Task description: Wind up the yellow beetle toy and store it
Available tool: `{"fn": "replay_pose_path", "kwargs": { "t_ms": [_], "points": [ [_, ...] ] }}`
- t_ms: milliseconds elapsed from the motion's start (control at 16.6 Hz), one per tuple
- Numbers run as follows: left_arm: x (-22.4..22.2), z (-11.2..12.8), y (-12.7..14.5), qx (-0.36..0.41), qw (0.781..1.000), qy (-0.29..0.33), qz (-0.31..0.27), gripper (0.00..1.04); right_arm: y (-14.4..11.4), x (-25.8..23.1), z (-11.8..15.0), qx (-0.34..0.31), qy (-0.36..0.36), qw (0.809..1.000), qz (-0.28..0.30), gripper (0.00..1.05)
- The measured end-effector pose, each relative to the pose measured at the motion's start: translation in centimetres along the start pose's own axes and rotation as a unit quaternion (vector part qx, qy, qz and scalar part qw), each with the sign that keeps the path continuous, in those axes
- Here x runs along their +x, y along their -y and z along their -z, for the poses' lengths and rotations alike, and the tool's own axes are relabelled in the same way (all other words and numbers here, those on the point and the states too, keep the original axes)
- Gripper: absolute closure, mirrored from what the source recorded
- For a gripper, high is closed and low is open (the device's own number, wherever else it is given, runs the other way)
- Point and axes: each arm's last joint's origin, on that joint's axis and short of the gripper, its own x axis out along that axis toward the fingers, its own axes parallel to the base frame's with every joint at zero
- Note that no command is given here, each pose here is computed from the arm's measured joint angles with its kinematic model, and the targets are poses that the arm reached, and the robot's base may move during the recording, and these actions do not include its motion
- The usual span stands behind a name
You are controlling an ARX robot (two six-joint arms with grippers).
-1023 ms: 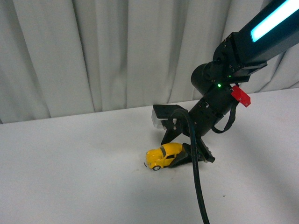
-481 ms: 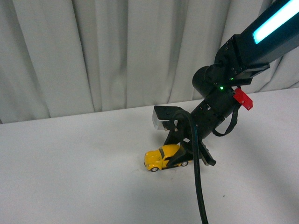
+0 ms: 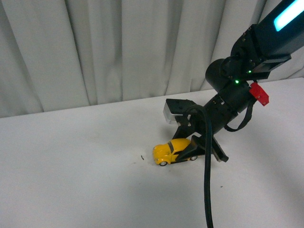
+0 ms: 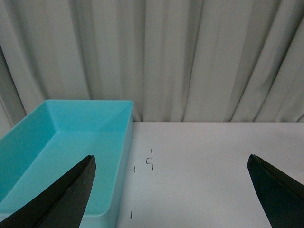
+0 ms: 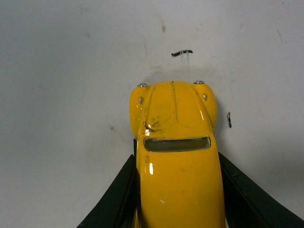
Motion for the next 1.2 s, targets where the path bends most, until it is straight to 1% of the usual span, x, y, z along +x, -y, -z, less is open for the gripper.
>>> {"fn": "replay_pose_path", "kwargs": {
  "t_ms": [180,241,541,662,782,963,1083,1203],
  "points": [
    [0.0,0.0,0.0,0.0,1.0,0.0,0.0,0.07,-1.0,-1.3,2.1,0.012,0.002,1.0,0.011,0.63],
    [0.0,0.0,0.0,0.0,1.0,0.0,0.0,0.07,-2.1,-2.3,3.8,0.029,0.006,0.999,0.017,0.63],
    [0.0,0.0,0.0,0.0,1.0,0.0,0.0,0.07,-5.4,-5.0,7.3,0.072,0.002,0.997,0.038,0.63],
    [0.0,0.0,0.0,0.0,1.0,0.0,0.0,0.07,-7.2,-6.0,8.3,0.092,-0.004,0.995,0.041,0.63],
    [0.0,0.0,0.0,0.0,1.0,0.0,0.0,0.07,-8.5,-6.7,9.1,0.105,-0.003,0.994,0.042,0.63],
    [0.0,0.0,0.0,0.0,1.0,0.0,0.0,0.07,-9.2,-7.5,9.8,0.104,-0.01,0.994,0.039,0.63],
    [0.0,0.0,0.0,0.0,1.0,0.0,0.0,0.07,-9.1,-7.9,9.8,0.1,-0.016,0.994,0.032,0.63],
    [0.0,0.0,0.0,0.0,1.0,0.0,0.0,0.07,-9.1,-7.9,9.9,0.101,-0.038,0.994,0.017,0.45]
  ]
}}
